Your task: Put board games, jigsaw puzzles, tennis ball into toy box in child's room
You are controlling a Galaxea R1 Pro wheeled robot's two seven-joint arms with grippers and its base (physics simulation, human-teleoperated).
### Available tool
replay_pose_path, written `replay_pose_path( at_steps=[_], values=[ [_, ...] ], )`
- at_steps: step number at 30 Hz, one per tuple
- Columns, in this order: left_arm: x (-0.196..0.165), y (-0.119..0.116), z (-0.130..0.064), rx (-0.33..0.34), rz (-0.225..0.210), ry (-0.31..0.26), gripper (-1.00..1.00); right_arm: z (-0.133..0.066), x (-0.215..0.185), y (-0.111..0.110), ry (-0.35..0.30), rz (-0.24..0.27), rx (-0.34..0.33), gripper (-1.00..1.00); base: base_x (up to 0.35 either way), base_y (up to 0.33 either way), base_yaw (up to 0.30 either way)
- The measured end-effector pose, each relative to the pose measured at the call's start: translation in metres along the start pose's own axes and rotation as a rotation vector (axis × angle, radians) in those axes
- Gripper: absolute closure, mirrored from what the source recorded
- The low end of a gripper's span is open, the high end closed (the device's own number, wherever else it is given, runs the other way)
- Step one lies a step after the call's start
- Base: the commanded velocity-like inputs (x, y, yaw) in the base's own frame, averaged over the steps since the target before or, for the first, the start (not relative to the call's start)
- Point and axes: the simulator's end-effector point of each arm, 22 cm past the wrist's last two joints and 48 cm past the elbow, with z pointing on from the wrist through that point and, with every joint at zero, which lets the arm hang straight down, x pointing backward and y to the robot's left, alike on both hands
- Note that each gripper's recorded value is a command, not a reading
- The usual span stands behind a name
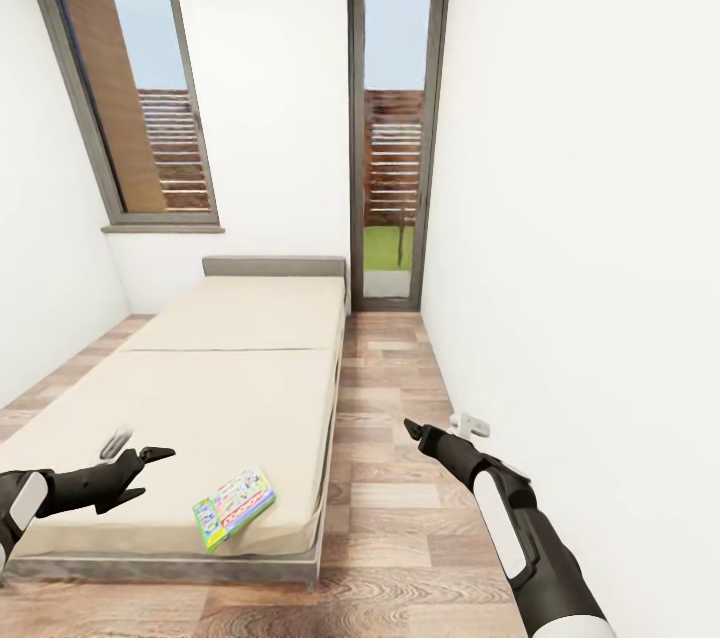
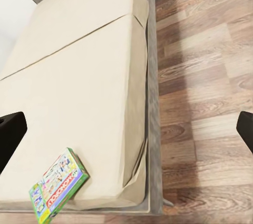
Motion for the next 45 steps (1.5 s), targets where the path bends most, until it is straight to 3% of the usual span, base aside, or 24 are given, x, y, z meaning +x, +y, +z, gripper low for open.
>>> replay_pose_path(
  at_steps=[20, 24, 28, 31, 36, 41, 45],
  values=[
    [0.005, 0.022, 0.020, -0.006, 0.013, -0.014, -1.00, 0.012, 0.015, -0.011, -0.011, -0.005, -0.010, -1.00, -0.003, 0.001, 0.000],
    [0.003, 0.026, 0.024, -0.006, 0.027, -0.030, -1.00, 0.000, -0.001, 0.020, -0.030, -0.042, -0.089, -1.00, 0.000, 0.000, 0.000],
    [0.004, 0.031, 0.029, -0.008, 0.033, -0.037, -1.00, -0.009, 0.000, 0.047, -0.004, -0.058, -0.174, -1.00, 0.000, 0.000, 0.000],
    [0.004, 0.034, 0.032, -0.007, 0.037, -0.042, -1.00, -0.014, 0.009, 0.067, 0.039, -0.015, -0.263, -1.00, 0.000, 0.000, 0.000],
    [0.006, 0.040, 0.037, -0.008, 0.039, -0.045, -1.00, -0.021, 0.016, 0.089, 0.078, 0.127, -0.397, -1.00, 0.000, 0.000, 0.000],
    [0.009, 0.045, 0.042, -0.007, 0.038, -0.045, -1.00, -0.022, 0.019, 0.089, 0.083, 0.185, -0.439, -1.00, 0.000, 0.000, 0.000],
    [0.011, 0.050, 0.046, -0.006, 0.038, -0.044, -1.00, -0.021, 0.023, 0.086, 0.083, 0.197, -0.450, -1.00, 0.000, 0.000, 0.000]
  ],
)
